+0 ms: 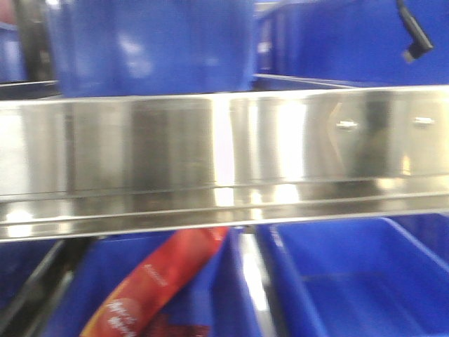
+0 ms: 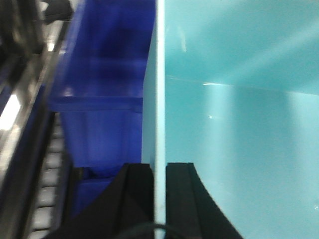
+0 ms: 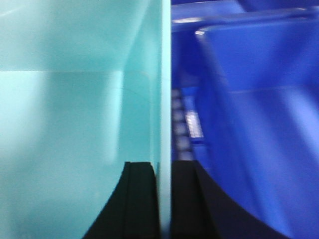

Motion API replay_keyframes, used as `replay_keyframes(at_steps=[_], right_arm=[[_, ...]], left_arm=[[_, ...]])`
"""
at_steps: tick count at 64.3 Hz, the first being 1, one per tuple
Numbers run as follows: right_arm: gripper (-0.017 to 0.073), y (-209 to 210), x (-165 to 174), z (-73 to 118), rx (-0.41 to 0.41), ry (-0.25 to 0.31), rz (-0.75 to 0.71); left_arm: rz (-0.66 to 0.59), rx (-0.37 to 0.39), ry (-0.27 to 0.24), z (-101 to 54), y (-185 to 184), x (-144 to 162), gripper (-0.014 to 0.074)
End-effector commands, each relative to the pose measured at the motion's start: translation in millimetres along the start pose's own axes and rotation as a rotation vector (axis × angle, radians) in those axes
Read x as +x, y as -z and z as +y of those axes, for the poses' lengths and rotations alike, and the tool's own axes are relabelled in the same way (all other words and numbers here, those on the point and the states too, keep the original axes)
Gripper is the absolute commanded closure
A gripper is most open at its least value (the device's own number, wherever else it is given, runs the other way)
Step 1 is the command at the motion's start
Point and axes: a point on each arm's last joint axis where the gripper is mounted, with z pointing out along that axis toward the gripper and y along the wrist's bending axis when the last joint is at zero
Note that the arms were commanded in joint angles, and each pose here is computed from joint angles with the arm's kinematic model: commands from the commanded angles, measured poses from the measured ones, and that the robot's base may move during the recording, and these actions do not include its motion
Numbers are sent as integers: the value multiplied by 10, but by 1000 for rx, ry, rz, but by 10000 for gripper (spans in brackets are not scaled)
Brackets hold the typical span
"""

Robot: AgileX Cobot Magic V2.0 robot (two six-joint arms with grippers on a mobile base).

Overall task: Fetch blue bin and place on conveyor start
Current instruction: 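Pull the held bin back out of the shelf rack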

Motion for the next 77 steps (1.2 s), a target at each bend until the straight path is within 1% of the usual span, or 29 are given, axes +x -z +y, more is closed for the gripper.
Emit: replay_keyframes(at_steps=[1,11,71,77], right_arm=[[722,82,-69,-66,40,23,-59],[722,81,-35,-68,42,17,-21],[722,81,-49,-60,34,17,-37],[722,82,-52,-73,47,22,-39]], left_arm=[[-61,32,5,-17,87,-76,704],[-61,32,5,-17,87,-76,704],[-61,32,5,-17,87,-76,704],[-61,32,5,-17,87,-76,704]])
